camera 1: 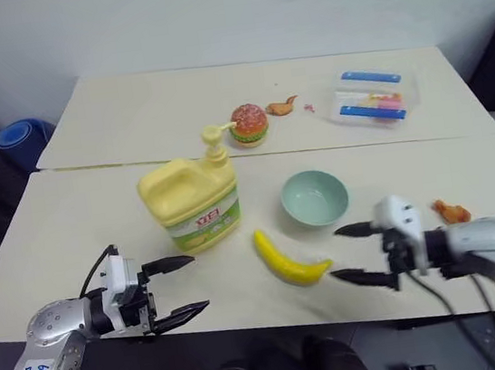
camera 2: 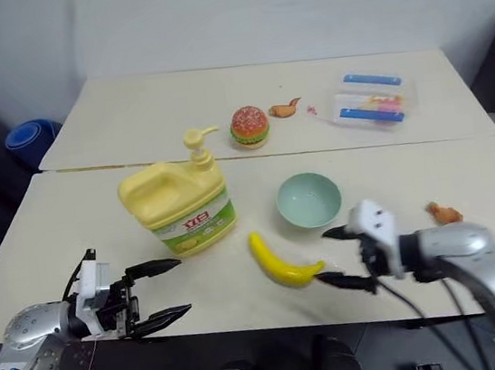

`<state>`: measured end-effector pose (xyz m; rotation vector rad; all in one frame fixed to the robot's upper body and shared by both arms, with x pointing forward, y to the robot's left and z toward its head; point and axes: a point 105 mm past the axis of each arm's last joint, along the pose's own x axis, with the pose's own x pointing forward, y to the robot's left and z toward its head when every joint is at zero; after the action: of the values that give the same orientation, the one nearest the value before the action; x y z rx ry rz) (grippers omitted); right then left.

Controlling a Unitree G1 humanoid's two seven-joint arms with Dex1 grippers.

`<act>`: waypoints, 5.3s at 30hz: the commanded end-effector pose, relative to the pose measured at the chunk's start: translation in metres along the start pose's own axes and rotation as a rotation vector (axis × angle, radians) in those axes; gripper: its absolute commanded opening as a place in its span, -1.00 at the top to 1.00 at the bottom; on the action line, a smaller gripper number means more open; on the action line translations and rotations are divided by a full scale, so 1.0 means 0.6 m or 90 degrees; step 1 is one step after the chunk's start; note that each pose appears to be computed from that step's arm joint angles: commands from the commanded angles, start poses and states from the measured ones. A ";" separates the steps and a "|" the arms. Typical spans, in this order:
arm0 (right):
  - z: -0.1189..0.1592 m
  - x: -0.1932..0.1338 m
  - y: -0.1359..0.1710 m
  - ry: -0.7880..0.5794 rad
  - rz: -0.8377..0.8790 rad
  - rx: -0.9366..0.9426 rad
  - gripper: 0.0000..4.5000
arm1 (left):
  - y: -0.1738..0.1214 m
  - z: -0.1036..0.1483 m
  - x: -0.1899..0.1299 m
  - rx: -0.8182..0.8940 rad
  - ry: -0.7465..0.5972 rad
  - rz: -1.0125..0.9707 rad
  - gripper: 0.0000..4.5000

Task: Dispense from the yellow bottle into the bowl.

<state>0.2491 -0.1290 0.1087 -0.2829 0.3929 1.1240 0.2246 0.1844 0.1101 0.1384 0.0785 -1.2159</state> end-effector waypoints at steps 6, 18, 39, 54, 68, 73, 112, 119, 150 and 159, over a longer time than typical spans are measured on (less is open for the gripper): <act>-0.051 0.120 -0.014 0.089 -0.034 -0.036 -0.82 | -0.018 0.020 -0.011 0.026 0.009 -0.010 -1.00; 0.011 -0.045 -0.022 -0.128 -0.008 -0.058 0.81 | -0.043 0.044 0.026 0.029 -0.053 -0.044 -1.00; -0.036 0.078 0.032 0.007 0.045 -0.028 -0.68 | -0.024 0.022 0.012 0.028 -0.018 -0.025 -1.00; -0.032 0.114 0.006 -0.010 0.033 -0.067 0.42 | -0.030 0.027 0.005 0.033 -0.015 -0.012 -1.00; -0.051 -0.155 -0.073 -0.047 -0.116 -0.070 0.42 | -0.031 0.034 0.024 0.043 -0.038 -0.033 -1.00; -0.165 -0.214 -0.188 0.079 -0.328 -0.028 0.42 | -0.022 0.036 0.037 0.051 -0.045 -0.043 -1.00; 0.014 0.099 -0.152 0.007 -0.055 -0.288 0.63 | -0.025 0.081 0.021 0.013 -0.140 0.081 -1.00; 0.067 0.060 -0.142 0.013 0.005 -0.374 1.00 | -0.040 0.199 0.012 0.025 -0.257 0.067 -0.74; 0.323 0.079 -0.114 0.064 0.128 -0.599 1.00 | 0.151 0.315 0.100 0.094 -0.163 0.181 0.99; 0.326 0.079 -0.105 0.072 0.144 -0.593 1.00 | 0.149 0.282 0.122 0.070 -0.097 0.169 0.99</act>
<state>0.3622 -0.0429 0.2426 -1.0932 0.0435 1.4725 0.3320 0.1285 0.2775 0.1038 -0.1627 -0.9528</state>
